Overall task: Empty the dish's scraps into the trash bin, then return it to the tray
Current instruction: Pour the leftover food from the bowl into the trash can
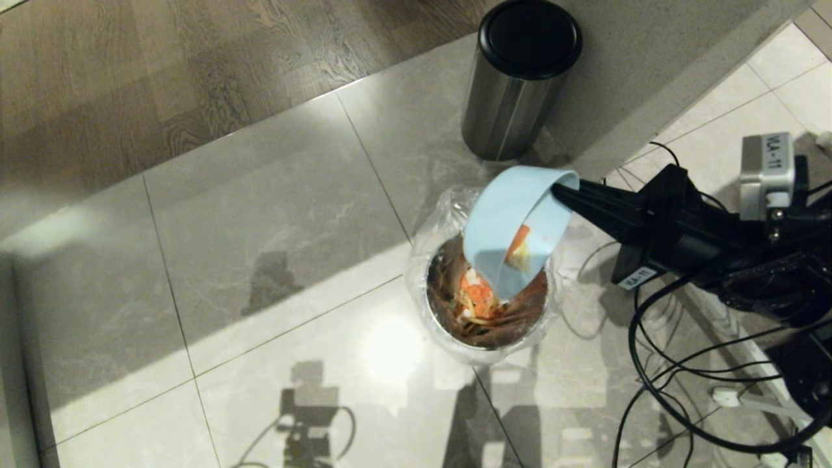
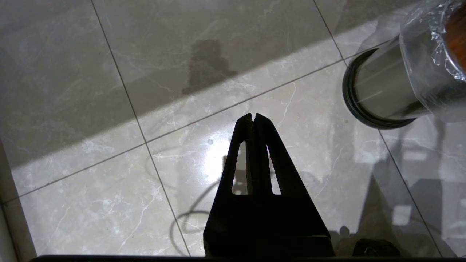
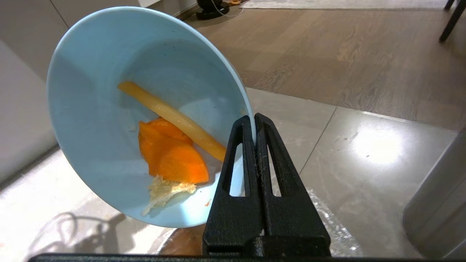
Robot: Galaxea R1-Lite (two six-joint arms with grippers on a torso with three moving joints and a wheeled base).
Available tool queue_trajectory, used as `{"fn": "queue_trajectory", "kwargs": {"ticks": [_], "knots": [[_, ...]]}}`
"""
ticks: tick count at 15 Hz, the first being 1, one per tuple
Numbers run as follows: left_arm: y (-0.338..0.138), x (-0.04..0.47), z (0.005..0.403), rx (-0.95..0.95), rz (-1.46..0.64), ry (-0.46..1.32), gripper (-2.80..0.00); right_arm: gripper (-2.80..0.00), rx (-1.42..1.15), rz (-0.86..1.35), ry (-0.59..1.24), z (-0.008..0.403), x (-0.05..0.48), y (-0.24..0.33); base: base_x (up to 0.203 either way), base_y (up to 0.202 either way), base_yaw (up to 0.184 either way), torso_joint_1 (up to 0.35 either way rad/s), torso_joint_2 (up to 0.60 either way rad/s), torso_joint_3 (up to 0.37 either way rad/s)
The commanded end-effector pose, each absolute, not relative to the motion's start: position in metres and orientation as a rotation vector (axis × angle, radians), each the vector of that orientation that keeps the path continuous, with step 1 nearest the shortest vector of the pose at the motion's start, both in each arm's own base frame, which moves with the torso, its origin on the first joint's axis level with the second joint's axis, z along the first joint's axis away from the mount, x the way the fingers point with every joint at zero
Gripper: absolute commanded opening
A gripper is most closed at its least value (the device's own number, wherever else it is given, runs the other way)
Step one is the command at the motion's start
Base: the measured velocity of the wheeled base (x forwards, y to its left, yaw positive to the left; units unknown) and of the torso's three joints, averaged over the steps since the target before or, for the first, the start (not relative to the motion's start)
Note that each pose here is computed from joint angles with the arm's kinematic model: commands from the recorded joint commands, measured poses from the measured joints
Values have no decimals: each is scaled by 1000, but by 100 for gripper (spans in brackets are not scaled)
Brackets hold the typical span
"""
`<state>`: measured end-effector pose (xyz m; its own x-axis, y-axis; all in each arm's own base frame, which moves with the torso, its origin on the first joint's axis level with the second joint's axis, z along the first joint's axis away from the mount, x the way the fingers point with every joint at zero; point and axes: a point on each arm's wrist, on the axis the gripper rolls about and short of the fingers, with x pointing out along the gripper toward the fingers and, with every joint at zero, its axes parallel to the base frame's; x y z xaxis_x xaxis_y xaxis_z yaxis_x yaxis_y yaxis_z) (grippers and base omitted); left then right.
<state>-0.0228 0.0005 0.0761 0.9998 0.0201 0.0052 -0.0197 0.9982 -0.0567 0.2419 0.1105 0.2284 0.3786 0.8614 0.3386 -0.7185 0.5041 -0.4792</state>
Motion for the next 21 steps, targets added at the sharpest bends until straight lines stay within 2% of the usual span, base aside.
{"fn": "queue_trajectory", "kwargs": {"ticks": [1, 5, 8, 14, 21], "knots": [[1, -23, 76, -58, 21, -5, -280, -280, -273, 1012, -649, 235, 242, 108, 0, 0, 0, 0, 0, 0], [1, -23, 76, -57, 21, -5, -280, -280, -233, 1021, -697, 254, 246, 109, 0, 0, 0, 0, 0, 0], [1, -23, 76, -58, 20, -5, -280, -280, -296, 1152, -771, 268, 245, 111, 0, 0, 0, 0, 0, 0], [0, -23, 76, -58, 21, -5, -280, -280, -300, 1193, -778, 271, 240, 111, 0, 0, 0, 0, 0, 0], [0, -23, 76, -57, 21, -5, -280, -280, -231, 1220, -798, 294, 233, 108, 0, 0, 0, 0, 0, 0]]}}
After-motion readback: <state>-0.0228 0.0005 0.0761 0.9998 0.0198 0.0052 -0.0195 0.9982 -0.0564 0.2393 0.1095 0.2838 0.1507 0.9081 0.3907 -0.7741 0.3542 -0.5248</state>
